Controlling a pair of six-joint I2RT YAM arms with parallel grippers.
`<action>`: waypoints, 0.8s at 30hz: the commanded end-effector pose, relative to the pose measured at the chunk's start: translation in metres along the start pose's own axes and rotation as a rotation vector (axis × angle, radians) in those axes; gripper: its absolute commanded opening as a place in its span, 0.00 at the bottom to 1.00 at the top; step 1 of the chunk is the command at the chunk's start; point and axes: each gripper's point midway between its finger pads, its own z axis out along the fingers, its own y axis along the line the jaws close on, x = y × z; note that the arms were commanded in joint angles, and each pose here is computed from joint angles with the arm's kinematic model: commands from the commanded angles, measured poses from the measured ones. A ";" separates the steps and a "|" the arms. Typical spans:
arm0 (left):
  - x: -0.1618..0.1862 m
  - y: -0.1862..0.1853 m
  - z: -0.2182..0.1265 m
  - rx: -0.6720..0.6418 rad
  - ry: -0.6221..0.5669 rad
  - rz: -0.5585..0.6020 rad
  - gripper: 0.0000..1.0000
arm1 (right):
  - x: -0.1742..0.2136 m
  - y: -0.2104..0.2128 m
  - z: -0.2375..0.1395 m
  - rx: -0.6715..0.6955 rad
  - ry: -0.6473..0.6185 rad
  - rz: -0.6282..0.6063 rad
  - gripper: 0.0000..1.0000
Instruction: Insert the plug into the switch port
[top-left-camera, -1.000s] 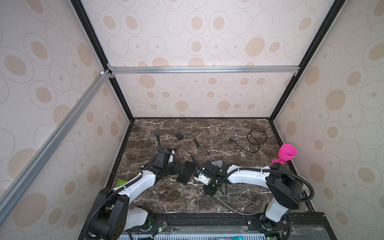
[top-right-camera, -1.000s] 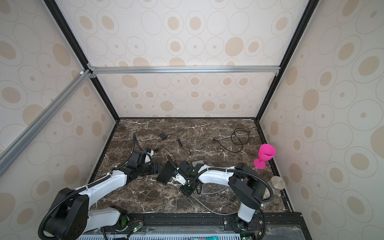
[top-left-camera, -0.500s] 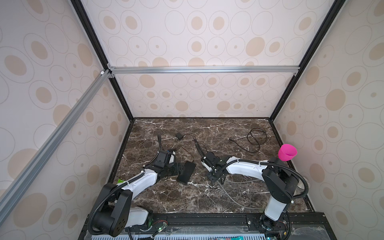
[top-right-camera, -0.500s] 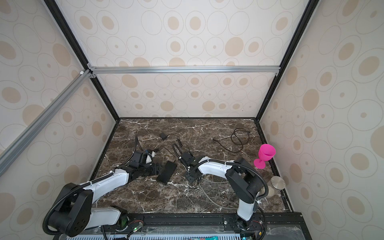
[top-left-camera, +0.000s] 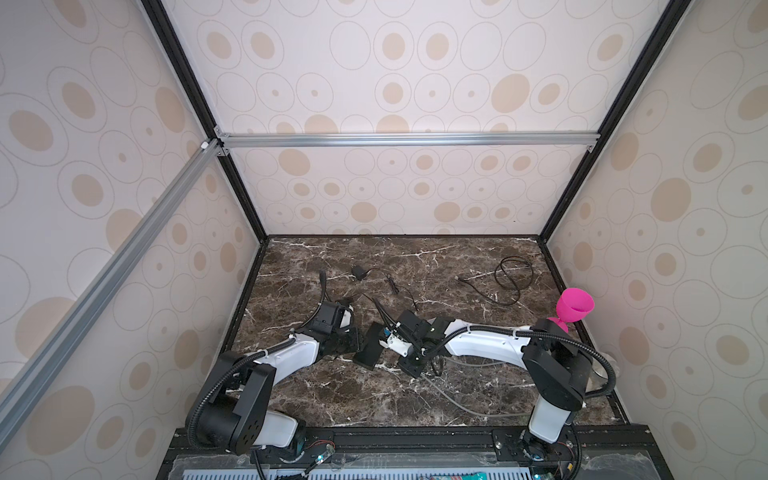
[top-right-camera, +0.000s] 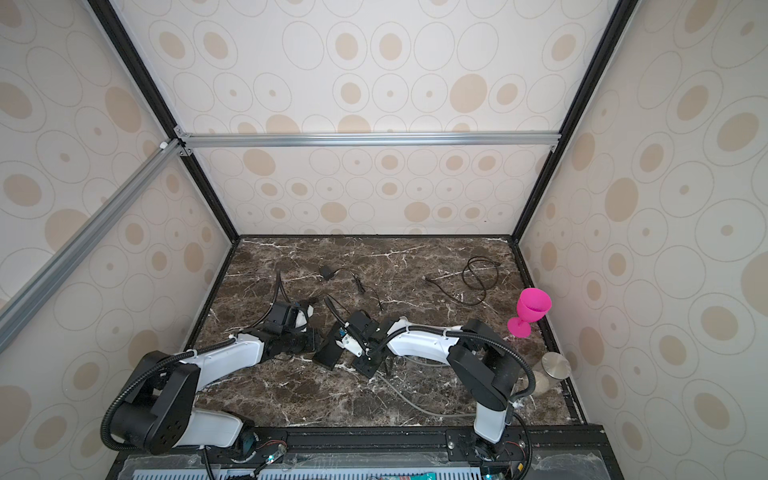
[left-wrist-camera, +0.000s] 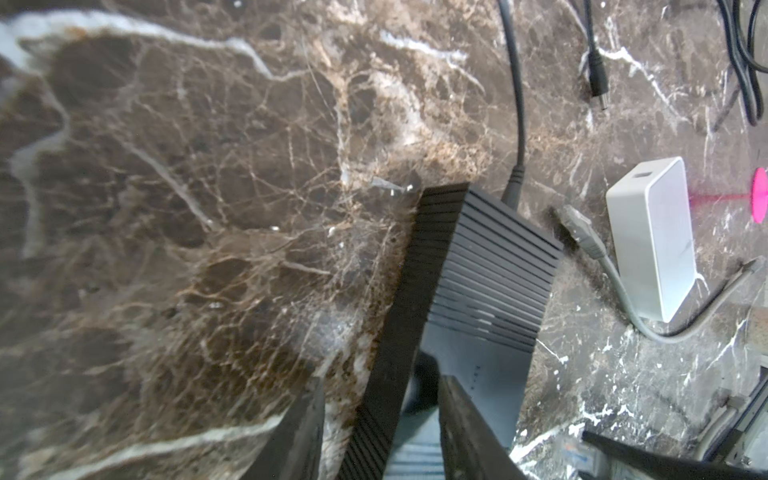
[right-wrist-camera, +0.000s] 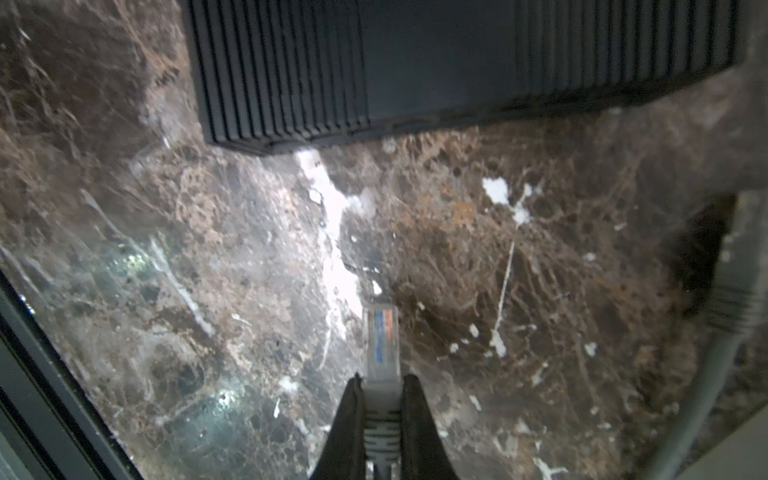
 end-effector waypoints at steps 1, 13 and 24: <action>-0.004 -0.002 0.005 0.016 0.006 0.012 0.44 | -0.010 0.012 0.006 -0.034 -0.009 -0.071 0.00; 0.014 0.012 0.015 -0.026 0.072 0.000 0.29 | -0.023 0.016 0.026 -0.048 -0.075 -0.069 0.00; 0.022 0.017 0.018 -0.032 0.093 -0.020 0.28 | -0.041 0.014 0.034 -0.026 -0.112 -0.062 0.00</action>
